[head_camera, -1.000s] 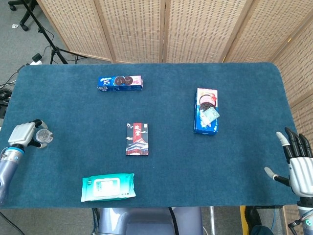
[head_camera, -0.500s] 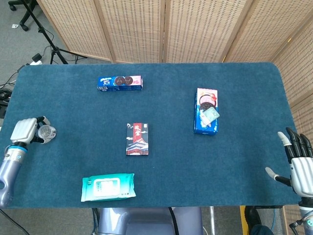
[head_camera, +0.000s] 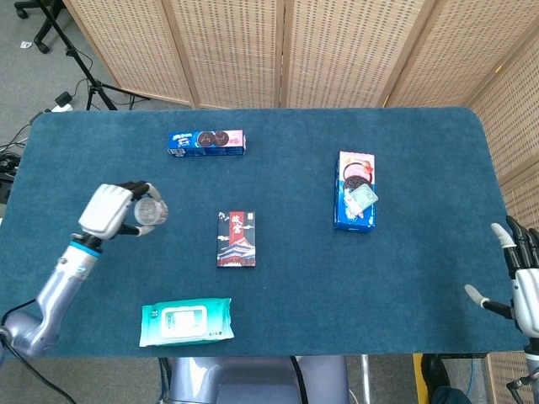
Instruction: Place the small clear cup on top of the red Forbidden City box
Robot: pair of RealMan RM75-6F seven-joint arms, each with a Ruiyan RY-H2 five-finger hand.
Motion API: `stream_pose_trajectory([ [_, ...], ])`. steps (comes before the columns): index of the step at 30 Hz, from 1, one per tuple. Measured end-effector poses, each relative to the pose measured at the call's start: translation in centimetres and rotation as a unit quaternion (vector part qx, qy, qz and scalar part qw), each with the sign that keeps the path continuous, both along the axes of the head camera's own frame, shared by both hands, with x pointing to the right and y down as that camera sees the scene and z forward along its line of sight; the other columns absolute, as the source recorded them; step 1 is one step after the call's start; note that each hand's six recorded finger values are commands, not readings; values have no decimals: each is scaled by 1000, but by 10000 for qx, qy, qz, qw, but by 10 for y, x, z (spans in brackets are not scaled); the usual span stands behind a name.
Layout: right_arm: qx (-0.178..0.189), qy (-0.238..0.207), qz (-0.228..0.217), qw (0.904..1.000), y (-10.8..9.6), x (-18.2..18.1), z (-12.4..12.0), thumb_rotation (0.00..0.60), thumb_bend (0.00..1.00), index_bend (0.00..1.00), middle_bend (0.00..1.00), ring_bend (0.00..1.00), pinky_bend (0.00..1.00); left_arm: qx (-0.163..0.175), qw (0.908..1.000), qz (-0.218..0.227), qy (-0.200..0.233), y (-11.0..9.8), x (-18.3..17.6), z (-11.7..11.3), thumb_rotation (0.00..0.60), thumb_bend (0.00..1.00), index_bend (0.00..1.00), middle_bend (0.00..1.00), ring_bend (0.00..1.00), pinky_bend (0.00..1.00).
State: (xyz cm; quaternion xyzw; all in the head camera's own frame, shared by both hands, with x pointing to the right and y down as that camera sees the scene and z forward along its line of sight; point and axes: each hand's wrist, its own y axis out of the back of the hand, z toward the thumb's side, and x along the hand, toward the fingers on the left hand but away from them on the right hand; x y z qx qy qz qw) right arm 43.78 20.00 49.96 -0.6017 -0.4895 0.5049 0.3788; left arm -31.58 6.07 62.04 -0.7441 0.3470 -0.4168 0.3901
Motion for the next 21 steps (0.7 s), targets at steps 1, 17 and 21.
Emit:
stream_pose_trajectory([
  [1,2,-7,6,10000,0,0,0,600,0,0,0,0,0,40,9998,152,-88,0,13,-2,600,266,679,524,498,629],
  [17,-36,-161,175,9997,-7,13,-1,600,0,0,0,0,0,-694,9927,870,-474,27,188,54,600,268,679,524,497,630],
  [21,-39,-181,195,9996,-8,15,-2,600,0,0,0,0,0,-834,9904,909,-616,33,203,64,600,271,679,524,497,629],
])
